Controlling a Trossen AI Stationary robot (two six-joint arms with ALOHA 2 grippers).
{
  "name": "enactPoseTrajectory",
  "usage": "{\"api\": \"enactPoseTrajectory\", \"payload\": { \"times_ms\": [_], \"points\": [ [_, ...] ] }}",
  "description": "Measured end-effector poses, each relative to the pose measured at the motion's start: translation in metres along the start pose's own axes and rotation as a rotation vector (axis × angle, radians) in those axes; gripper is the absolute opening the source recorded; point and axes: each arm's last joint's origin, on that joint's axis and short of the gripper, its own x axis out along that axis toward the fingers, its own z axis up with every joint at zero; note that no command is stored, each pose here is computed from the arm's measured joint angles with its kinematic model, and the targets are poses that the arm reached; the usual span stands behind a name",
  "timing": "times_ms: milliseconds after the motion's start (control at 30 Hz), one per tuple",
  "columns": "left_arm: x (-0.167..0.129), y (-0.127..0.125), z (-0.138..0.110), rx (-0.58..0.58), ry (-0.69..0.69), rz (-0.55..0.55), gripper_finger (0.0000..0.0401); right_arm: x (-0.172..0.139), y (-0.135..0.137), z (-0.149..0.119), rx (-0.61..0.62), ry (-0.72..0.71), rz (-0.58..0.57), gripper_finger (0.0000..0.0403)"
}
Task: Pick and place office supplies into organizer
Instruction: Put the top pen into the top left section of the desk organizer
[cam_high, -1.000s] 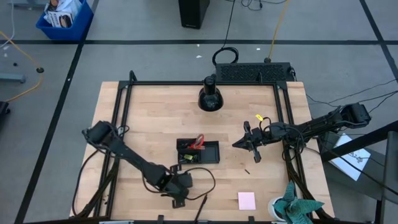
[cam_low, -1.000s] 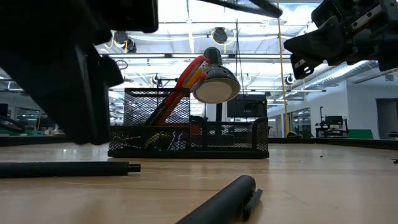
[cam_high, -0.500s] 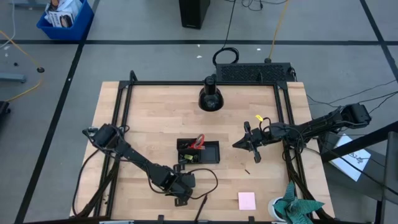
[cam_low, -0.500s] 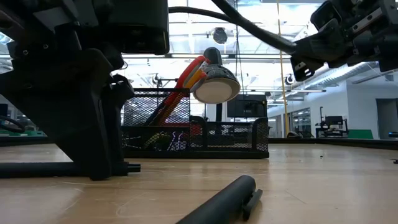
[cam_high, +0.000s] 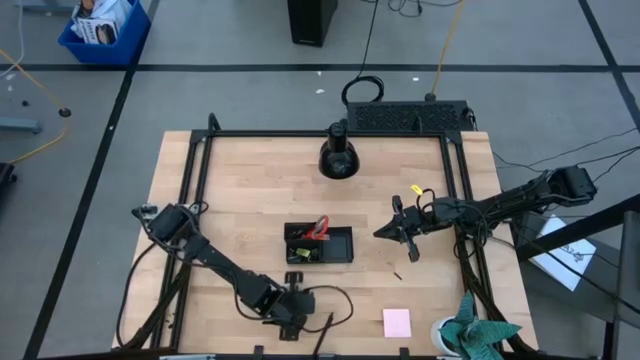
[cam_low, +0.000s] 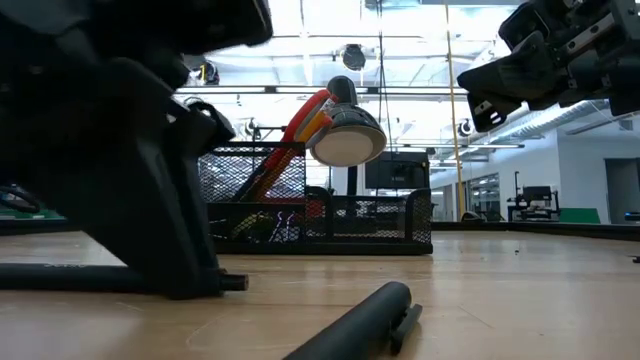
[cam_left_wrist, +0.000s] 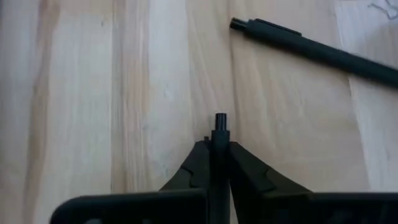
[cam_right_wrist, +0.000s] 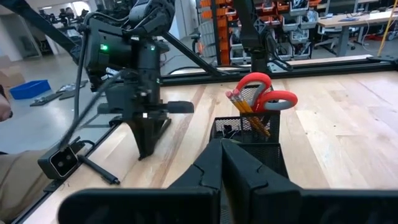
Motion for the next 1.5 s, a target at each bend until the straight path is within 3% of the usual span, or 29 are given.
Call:
{"api": "enactPoseTrajectory", "payload": {
  "times_ms": [167, 400, 567, 667, 800, 967, 1233, 1500],
  "points": [
    [-0.03, -0.007, 0.008, 0.123, -0.149, 0.123, 0.0049, 0.0, 0.0, 0.0, 0.013, 0.0, 0.0, 0.0],
    [-0.125, -0.004, 0.031, 0.198, -0.471, 0.313, 0.0033, 0.0, 0.0, 0.0, 0.015, -0.003, 0.004, 0.0],
    [-0.167, 0.023, 0.031, 0.216, -0.633, 0.392, 0.0034, 0.0, 0.0, 0.001, 0.014, -0.008, 0.005, 0.0],
    [-0.165, 0.049, 0.025, 0.194, -0.743, 0.347, 0.0039, 0.0, 0.0, 0.001, 0.014, -0.007, 0.005, 0.0],
    [-0.163, 0.081, 0.015, 0.175, -1.026, 0.248, 0.0034, 0.0, 0.0, 0.001, 0.014, -0.007, 0.005, 0.0],
    [-0.143, 0.12, 0.0, 0.129, -1.134, 0.244, 0.0032, 0.0, 0.0, 0.001, 0.014, -0.007, 0.005, 0.0],
    [-0.127, 0.146, 0.002, 0.102, -1.119, 0.225, 0.0034, 0.0, 0.0, 0.001, 0.013, -0.014, 0.007, 0.0],
    [-0.093, 0.167, -0.001, 0.04, -0.975, 0.288, 0.0034, 0.0, 0.0, 0.002, 0.006, -0.015, 0.006, 0.0]
  ]
}}
